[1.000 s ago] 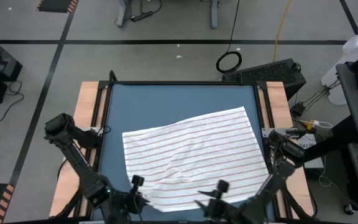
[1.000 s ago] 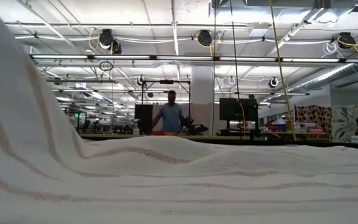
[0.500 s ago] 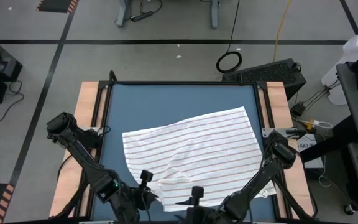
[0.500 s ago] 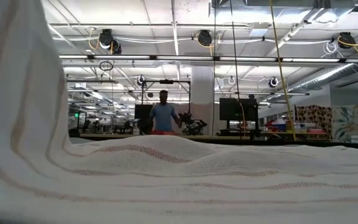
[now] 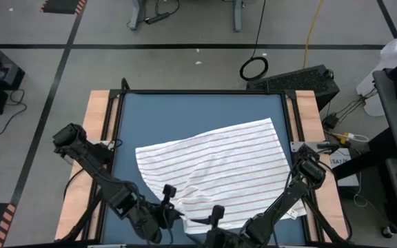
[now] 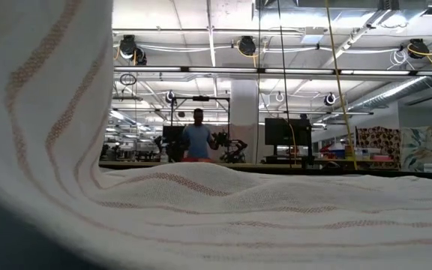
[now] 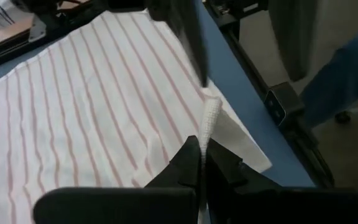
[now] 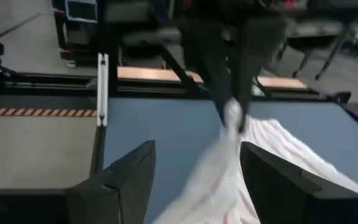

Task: Roll towel
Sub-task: Fold the white towel

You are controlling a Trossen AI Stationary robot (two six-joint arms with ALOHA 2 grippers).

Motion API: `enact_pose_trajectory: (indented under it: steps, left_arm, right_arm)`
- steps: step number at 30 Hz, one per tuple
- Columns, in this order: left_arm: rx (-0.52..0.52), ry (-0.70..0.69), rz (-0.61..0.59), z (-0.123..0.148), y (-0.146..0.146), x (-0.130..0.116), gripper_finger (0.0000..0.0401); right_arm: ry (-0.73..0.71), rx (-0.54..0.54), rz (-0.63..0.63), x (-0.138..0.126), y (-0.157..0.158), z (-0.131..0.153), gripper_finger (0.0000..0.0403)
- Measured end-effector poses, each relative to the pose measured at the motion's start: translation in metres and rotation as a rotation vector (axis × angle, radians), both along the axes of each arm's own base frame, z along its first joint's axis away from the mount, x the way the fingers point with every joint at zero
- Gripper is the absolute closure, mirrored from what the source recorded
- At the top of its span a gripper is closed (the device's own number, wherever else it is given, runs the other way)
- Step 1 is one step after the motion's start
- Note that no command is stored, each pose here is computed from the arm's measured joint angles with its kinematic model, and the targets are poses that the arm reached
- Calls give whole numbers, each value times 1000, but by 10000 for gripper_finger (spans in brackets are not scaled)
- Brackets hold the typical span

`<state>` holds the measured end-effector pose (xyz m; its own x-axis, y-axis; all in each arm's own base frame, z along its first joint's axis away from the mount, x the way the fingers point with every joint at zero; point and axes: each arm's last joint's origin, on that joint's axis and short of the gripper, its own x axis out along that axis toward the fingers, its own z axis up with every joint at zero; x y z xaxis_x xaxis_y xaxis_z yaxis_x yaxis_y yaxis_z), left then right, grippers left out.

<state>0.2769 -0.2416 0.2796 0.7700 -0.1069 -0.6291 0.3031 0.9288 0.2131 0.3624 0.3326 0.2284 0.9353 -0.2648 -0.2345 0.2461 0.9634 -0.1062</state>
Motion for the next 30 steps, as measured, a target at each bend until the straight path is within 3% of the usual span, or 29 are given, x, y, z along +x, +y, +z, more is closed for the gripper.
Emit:
enact_pose_trajectory:
  steps: [18,30]
  left_arm:
    - [-2,29,-58,-1,4,4,390]
    - [-7,22,-57,0,4,4,390]
  right_arm:
    - [17,9,-23,23,-25,0,196]
    - [71,85,19,32,-35,-7,247]
